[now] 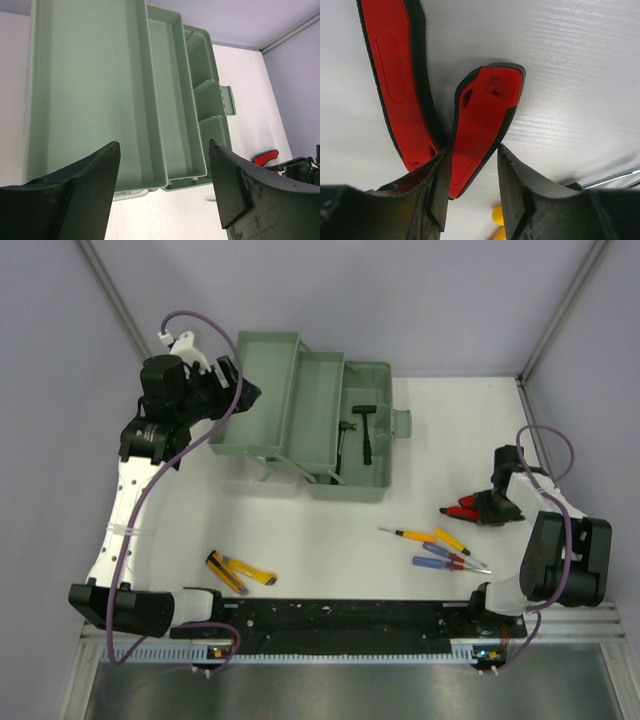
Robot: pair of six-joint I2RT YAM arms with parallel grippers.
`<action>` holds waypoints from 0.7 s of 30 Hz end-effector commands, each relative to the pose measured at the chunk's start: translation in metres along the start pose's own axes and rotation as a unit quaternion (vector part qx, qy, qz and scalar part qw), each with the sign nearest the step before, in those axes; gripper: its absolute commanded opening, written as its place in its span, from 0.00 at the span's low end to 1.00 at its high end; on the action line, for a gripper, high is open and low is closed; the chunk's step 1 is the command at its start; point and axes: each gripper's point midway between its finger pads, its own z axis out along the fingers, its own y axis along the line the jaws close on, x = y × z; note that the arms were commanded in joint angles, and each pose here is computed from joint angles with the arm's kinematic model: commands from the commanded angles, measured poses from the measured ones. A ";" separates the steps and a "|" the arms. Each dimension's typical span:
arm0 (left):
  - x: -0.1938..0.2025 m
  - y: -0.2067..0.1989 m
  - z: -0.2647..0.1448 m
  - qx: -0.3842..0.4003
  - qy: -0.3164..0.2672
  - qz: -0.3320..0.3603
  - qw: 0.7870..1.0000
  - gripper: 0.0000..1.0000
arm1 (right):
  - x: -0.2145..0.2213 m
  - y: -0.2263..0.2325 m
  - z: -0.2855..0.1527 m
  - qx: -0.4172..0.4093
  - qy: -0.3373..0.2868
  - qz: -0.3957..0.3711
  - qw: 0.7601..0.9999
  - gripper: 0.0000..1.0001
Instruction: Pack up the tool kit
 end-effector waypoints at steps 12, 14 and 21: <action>-0.021 -0.002 -0.012 0.000 -0.035 0.016 0.999 0.75 | -0.002 0.000 0.017 0.035 0.005 -0.017 0.999 0.57; -0.020 0.000 -0.012 -0.002 -0.035 0.016 0.999 0.75 | -0.003 -0.001 0.018 0.036 0.003 -0.018 0.999 0.54; -0.021 0.000 -0.011 0.000 -0.034 0.014 0.999 0.75 | -0.007 0.005 0.010 0.019 -0.004 -0.025 0.999 0.30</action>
